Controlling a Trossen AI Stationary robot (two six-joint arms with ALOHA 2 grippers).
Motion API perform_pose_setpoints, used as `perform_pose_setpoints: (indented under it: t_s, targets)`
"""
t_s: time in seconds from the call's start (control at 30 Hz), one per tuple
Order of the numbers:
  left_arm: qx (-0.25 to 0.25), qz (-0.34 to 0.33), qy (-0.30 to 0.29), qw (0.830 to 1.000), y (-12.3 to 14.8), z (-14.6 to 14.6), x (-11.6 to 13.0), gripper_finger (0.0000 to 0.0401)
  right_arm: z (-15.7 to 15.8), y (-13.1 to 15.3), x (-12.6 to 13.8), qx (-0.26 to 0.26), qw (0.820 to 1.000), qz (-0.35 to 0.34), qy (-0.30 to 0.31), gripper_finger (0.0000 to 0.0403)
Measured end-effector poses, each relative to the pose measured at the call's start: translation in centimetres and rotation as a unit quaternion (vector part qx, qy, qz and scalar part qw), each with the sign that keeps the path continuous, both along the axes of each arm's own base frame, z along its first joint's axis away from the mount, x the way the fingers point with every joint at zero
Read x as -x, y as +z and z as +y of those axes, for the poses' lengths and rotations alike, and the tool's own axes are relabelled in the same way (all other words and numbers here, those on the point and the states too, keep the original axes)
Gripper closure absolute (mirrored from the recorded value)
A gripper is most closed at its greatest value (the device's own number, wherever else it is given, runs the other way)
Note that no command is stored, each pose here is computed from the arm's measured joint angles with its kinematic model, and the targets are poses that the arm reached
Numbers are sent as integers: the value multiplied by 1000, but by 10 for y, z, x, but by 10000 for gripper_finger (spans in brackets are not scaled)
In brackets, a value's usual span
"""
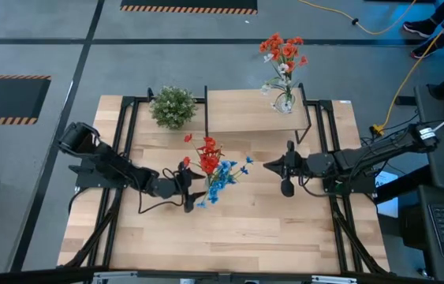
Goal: Pick and place flowers into a vace then onto a shelf
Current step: Put the bottom transparent vase on the shelf
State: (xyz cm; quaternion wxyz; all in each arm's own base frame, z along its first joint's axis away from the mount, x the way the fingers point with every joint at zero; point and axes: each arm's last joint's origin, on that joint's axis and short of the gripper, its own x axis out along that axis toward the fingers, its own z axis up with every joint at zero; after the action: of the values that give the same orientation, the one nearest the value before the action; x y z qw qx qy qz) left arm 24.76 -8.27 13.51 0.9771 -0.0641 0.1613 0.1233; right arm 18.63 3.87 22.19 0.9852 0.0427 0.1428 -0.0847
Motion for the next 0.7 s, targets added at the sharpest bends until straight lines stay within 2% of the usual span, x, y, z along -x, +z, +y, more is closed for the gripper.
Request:
perform_pose_setpoints:
  t_s: [0.17,0.33,0.7]
  targets:
    - [10,-4,11,1000,-2,6,-3,120,5,0,1,1,1000,0,14,394]
    - [20,-15,-2,1000,-5,9,-8,120,7,0,2,8,1000,1,22,400]
    - [31,-31,-9,999,-7,15,-14,120,6,0,2,16,1000,-1,-3,396]
